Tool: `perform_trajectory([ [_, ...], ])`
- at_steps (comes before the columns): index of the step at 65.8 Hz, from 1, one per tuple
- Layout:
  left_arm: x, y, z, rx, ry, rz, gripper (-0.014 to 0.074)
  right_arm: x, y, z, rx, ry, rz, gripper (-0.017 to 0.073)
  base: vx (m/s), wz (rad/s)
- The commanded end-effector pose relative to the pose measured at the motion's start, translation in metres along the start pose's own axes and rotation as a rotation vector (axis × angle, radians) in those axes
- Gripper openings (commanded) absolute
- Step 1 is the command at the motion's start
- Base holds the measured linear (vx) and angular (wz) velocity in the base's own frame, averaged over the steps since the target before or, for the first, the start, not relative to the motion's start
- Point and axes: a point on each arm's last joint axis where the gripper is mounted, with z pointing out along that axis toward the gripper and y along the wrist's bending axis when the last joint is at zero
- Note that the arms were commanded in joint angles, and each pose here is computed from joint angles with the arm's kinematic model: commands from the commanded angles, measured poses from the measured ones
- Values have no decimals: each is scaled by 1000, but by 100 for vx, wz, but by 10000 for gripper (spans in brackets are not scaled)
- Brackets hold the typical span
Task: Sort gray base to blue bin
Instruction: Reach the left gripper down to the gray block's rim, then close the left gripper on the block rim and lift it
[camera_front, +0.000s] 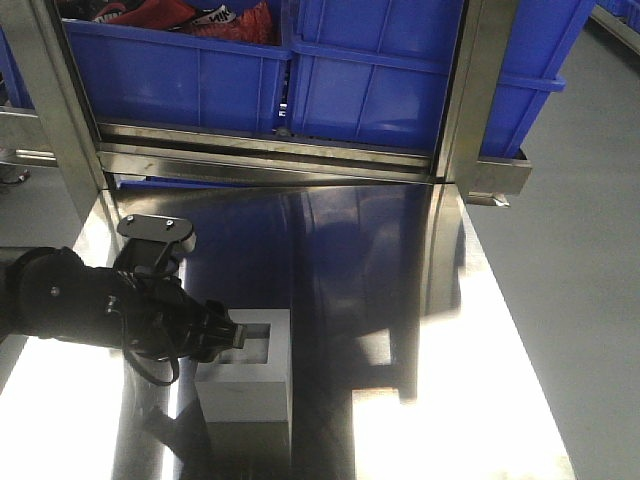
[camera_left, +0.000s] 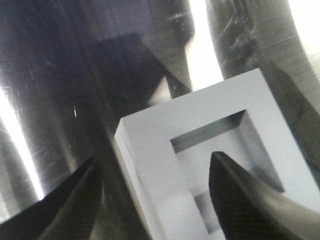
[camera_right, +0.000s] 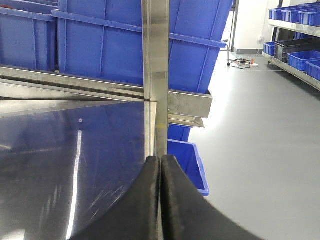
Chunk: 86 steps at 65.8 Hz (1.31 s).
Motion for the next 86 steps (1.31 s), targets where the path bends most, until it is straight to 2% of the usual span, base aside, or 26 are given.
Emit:
perform_trajectory([
  [1, -15, -6, -9, 17, -96, -13, 452, -2, 0, 0, 1, -71, -13, -9, 0, 0],
  [18, -13, -5, -3, 11, -77, -18, 447, -2, 0, 0, 1, -71, -13, -9, 0, 0],
  [26, -13, -5, -3, 11, -77, -17, 401, -2, 0, 0, 1, -71, -13, -9, 0, 0],
  [35, -13, -5, -3, 9, -70, -13, 286, -2, 0, 0, 1, -71, -13, -9, 0, 0],
  [51, -10, -3, -2, -9, -37, 27, -6, -2, 0, 0, 1, -71, -13, -9, 0, 0],
  [69, -13, -5, -11, -7, -78, 40, -6, -2, 0, 0, 1, -71, -13, -9, 0, 0],
  [86, -22, -12, -57, 15, -253, 76, -6, -2, 0, 0, 1, -71, -13, -9, 0, 0],
])
